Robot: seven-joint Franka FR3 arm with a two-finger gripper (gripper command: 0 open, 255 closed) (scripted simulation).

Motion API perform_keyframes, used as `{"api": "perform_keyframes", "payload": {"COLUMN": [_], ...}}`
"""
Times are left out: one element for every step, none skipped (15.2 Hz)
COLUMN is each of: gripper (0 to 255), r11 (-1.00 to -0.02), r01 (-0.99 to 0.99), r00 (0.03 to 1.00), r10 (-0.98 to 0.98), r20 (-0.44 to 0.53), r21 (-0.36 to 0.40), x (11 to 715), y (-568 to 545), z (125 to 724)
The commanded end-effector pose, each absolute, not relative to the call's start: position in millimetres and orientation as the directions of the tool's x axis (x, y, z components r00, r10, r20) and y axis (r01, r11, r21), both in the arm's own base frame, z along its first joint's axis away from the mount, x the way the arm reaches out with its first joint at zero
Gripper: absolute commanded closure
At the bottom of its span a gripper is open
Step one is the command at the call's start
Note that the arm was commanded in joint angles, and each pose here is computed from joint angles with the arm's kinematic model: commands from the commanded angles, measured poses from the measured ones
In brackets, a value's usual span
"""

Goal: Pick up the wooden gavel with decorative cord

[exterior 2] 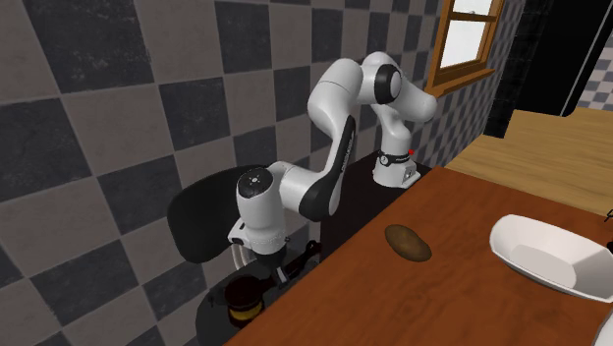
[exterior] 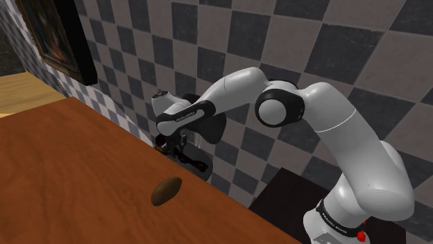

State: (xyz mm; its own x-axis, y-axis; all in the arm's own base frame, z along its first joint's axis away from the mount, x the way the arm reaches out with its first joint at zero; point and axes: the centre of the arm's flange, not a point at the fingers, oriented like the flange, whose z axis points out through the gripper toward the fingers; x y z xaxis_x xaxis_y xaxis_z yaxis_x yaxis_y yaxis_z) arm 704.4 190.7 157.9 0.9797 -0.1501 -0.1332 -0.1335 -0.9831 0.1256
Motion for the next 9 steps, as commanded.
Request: {"api": "perform_keyframes", "payload": {"gripper": [255,255,255,255,255,255,255,255,255], "r11": [-0.983,-0.983,-0.983,-0.983,-0.983,-0.983,-0.983,-0.983,-0.983], "r01": [-0.134,-0.134,-0.134,-0.134,-0.134,-0.134,-0.134,-0.134,-0.134], "r00": [0.98,0.98,0.98,0.98,0.98,0.98,0.98,0.98,0.98], "r10": [-0.15,-0.15,-0.15,-0.15,-0.15,-0.15,-0.15,-0.15,-0.15], "r20": [-0.132,-0.132,-0.132,-0.132,-0.132,-0.132,-0.132,-0.132,-0.132], "r21": [0.125,0.125,0.125,0.125,0.125,0.125,0.125,0.125,0.125], "x": [704.0,703.9,704.0,703.9,704.0,704.0,703.9,704.0,704.0], "y": [190.8,190.8,190.8,190.8,190.8,190.8,190.8,190.8,190.8], "z": [169.0,174.3,179.6,184.8,190.1,195.4,200.7,201.5,201.5]}}
